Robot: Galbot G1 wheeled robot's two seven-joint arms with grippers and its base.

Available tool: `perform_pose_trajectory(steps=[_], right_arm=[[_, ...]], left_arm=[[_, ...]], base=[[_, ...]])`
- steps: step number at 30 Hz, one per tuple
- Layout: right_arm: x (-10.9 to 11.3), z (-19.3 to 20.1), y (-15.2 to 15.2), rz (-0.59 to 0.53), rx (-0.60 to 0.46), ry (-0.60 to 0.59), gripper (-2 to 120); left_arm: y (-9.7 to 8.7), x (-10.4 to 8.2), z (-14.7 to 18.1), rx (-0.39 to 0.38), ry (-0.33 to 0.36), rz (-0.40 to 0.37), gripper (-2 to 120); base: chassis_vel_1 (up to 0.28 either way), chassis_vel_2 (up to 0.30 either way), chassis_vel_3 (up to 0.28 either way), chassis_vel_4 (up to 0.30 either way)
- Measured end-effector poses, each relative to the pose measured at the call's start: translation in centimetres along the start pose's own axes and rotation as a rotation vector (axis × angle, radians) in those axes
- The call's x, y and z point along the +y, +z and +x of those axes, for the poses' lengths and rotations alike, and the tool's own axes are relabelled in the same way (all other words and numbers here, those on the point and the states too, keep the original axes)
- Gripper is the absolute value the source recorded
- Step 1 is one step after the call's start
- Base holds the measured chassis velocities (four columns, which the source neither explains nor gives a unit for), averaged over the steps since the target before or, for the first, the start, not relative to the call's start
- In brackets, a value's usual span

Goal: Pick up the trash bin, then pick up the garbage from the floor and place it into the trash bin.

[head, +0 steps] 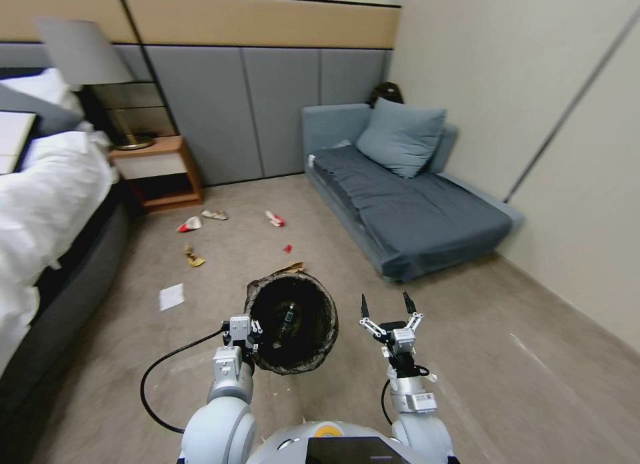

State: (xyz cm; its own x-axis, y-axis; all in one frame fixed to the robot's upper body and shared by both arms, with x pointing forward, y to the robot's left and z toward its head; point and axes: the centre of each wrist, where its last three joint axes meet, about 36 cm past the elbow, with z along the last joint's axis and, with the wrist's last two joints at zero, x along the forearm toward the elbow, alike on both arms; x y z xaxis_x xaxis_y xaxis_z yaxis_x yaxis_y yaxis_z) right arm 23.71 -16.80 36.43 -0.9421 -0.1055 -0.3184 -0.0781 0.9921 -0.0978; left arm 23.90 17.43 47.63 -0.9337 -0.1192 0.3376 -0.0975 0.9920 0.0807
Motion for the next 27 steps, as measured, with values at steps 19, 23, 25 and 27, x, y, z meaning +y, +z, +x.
perform_pose_trajectory(steps=[19, 23, 25, 27], right_arm=[[-0.7, -0.1, -0.44, 0.01, -0.009, 0.014, 100], [-0.7, -0.07, -0.43, 0.013, -0.008, 0.013, 100], [-0.72, -0.13, -0.43, 0.016, -0.01, 0.012, 100], [-0.71, -0.14, -0.43, 0.016, -0.01, 0.011, 100]], left_arm=[[0.53, -0.51, -0.24, -0.029, 0.007, 0.012, 1], [0.5, -0.53, -0.26, -0.031, 0.009, 0.012, 1], [0.48, -0.44, -0.26, -0.032, 0.007, 0.009, 1], [0.47, -0.42, -0.25, -0.033, 0.006, 0.009, 1]], base=[[0.101, 0.096, 0.101, 0.101], [0.0, 0.0, 0.0, 0.0], [0.0, 0.0, 0.0, 0.0], [0.0, 0.0, 0.0, 0.0]])
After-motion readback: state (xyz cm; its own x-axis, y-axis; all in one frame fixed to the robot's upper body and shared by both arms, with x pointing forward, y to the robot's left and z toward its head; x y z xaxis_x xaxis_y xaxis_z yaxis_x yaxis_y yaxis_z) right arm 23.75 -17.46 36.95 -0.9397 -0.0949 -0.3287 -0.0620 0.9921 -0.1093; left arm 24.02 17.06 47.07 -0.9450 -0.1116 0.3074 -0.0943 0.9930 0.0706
